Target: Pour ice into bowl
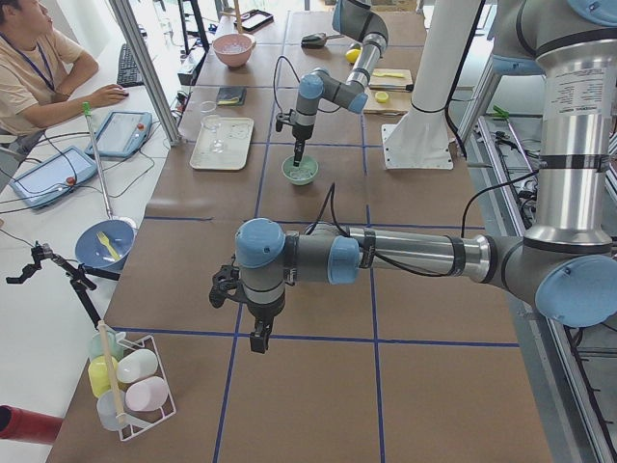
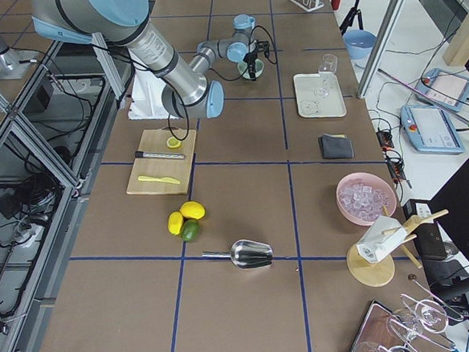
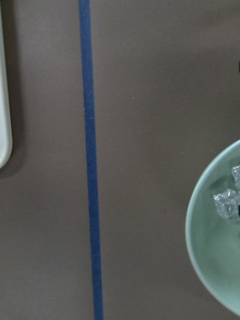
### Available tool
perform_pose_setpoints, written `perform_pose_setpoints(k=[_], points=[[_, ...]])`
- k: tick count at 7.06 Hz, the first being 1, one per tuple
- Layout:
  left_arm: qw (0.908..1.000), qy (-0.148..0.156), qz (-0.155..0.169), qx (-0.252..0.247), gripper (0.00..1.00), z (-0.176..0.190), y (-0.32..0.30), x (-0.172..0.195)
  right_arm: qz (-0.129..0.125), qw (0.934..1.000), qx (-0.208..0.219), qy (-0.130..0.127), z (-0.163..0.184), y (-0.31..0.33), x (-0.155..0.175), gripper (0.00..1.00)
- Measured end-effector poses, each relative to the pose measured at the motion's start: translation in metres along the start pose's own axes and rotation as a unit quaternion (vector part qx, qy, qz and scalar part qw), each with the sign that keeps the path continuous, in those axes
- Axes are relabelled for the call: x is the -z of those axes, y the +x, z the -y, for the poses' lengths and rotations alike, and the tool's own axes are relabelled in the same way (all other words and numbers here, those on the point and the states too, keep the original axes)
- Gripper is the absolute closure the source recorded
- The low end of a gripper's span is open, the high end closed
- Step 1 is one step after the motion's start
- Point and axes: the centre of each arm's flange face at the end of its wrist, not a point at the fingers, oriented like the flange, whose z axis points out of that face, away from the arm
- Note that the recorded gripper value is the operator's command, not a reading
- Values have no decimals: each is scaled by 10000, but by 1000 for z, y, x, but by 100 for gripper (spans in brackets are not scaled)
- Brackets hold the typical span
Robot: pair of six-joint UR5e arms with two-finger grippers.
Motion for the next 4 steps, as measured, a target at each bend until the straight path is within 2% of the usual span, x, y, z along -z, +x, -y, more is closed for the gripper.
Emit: perform_pose_setpoints(k=[2,4], points=[[10000,18,2,-17,0,0,0,0,140,9999,1,22,2,-3,14,100],[10000,37,5,-31,0,1,0,0,339,9994,-84,37,24,12,41,100]])
